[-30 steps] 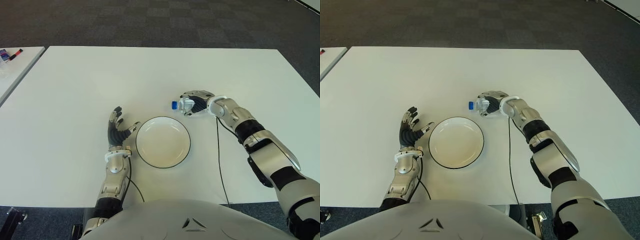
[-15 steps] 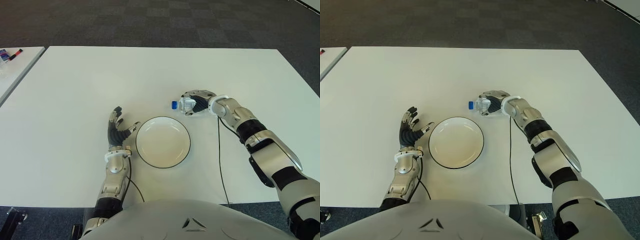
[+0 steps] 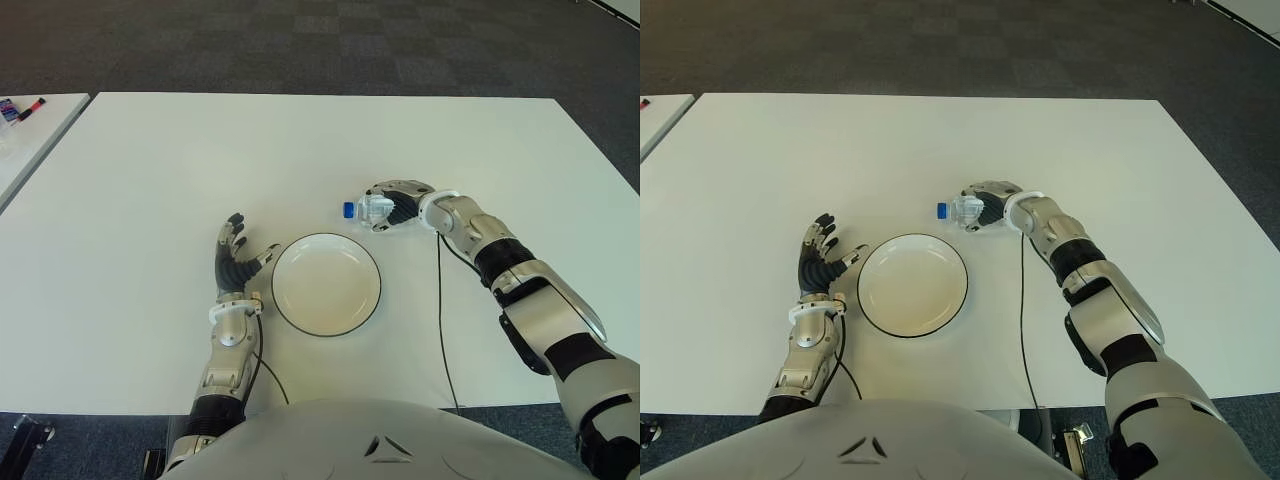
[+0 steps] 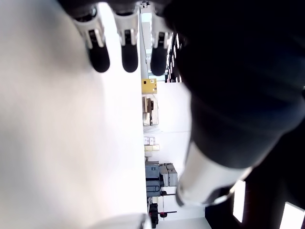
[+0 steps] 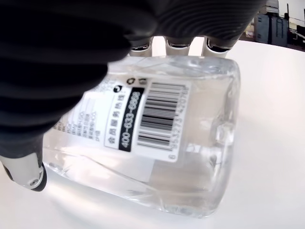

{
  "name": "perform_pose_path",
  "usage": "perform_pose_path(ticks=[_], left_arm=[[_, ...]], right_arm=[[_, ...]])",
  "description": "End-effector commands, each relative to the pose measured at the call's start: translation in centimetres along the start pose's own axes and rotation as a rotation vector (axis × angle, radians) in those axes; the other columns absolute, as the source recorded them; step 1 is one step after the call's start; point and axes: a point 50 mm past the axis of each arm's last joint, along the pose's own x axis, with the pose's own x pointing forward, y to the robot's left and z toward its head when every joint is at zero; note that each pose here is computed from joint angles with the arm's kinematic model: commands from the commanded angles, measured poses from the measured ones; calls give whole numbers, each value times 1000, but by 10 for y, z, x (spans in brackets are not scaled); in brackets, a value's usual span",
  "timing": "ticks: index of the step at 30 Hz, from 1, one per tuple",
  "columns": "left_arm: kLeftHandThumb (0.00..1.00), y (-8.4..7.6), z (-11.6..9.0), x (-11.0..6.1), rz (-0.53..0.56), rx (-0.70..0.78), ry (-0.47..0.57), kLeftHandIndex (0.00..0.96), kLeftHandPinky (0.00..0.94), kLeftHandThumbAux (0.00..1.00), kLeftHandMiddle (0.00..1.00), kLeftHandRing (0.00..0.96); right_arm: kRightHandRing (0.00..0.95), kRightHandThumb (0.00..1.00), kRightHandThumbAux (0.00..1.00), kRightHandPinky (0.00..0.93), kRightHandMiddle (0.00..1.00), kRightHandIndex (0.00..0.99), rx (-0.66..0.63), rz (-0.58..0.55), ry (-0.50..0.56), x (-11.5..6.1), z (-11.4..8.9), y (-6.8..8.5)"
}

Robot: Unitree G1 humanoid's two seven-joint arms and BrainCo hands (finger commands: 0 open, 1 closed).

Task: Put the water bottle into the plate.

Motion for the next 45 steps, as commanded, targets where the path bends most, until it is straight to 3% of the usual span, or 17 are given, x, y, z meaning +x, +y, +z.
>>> perform_pose_path(ticks=[1, 17, 28, 45], left_arm=[[0, -7, -6, -4, -6, -21, 45, 158, 154, 957, 154, 135], [0, -6, -6, -4, -13, -3, 41, 149, 148, 927, 141, 128], [0, -6, -7, -4, -8, -25, 50, 140, 153, 965, 145, 127], [0, -6, -6, -5, -10, -14, 50, 138, 143, 945, 138, 121]], right_arm=[[0, 307, 526, 42, 0, 0, -1, 17, 14, -1, -2, 1], [0, 366, 532, 66, 0, 0, 35, 12, 13, -3, -3, 0], [0, 393, 530, 169, 0, 0, 51, 14, -1, -4, -2, -1], [0, 364, 537, 147, 0, 0, 0, 96, 14, 0, 0, 2]])
